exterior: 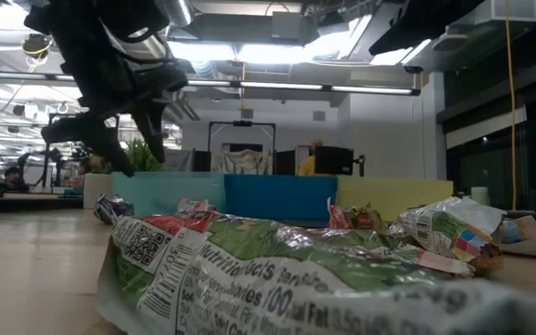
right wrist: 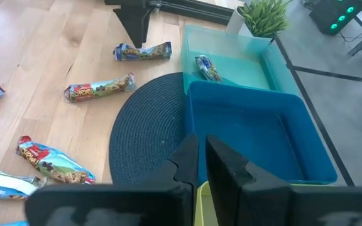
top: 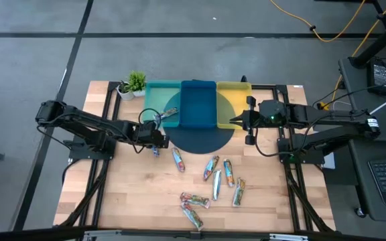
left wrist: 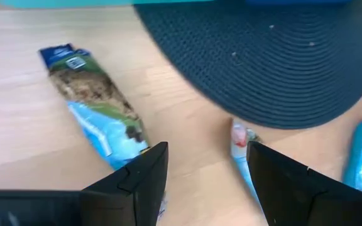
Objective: Pick and place Granola Bars by type
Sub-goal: Put the blue granola bar into the light blue bin
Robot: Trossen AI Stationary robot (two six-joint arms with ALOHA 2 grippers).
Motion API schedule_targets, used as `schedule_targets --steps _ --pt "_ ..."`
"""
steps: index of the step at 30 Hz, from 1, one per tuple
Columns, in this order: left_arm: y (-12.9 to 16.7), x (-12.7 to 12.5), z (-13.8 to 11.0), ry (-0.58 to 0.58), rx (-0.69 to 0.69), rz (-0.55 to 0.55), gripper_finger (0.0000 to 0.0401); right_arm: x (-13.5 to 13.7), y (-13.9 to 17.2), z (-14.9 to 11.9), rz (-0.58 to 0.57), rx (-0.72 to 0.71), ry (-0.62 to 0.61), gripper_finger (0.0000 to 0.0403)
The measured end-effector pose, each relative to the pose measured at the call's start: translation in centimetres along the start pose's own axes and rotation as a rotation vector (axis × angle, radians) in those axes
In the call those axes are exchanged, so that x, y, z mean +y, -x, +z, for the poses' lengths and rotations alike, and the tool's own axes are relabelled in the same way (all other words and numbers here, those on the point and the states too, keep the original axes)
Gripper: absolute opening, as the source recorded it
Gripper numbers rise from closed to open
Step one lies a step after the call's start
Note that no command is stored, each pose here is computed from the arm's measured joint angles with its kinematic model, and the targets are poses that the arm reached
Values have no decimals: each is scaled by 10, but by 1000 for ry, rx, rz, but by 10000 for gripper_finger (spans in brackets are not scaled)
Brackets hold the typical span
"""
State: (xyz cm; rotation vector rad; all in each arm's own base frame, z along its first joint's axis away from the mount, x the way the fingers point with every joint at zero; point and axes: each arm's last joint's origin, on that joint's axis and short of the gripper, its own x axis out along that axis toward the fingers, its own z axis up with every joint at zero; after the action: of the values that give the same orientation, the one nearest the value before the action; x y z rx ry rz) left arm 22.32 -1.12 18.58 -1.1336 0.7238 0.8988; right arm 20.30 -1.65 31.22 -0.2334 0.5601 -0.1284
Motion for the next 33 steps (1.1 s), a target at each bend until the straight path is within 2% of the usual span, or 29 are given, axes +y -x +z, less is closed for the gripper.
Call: schedule_targets --steps 5,9,14,19,27,30,33 --pt "-5 4 -7 -36 58 61 212 0 0 0 0 0 21 34" --pt "-14 5 -12 -45 114 95 241 0 0 0 0 -1 43 34" --pt "-17 6 -13 -20 112 114 283 0 0 0 0 -2 48 34" --pt "-19 11 -13 -33 100 175 299 0 0 0 0 -1 49 34" --pt "-35 15 -19 -65 140 256 285 0 0 0 -1 -2 50 34" --pt "-39 16 -21 -85 165 271 264 0 0 0 -1 -3 50 34" --pt "-40 17 -21 -91 166 284 226 0 0 0 -1 -3 50 34"
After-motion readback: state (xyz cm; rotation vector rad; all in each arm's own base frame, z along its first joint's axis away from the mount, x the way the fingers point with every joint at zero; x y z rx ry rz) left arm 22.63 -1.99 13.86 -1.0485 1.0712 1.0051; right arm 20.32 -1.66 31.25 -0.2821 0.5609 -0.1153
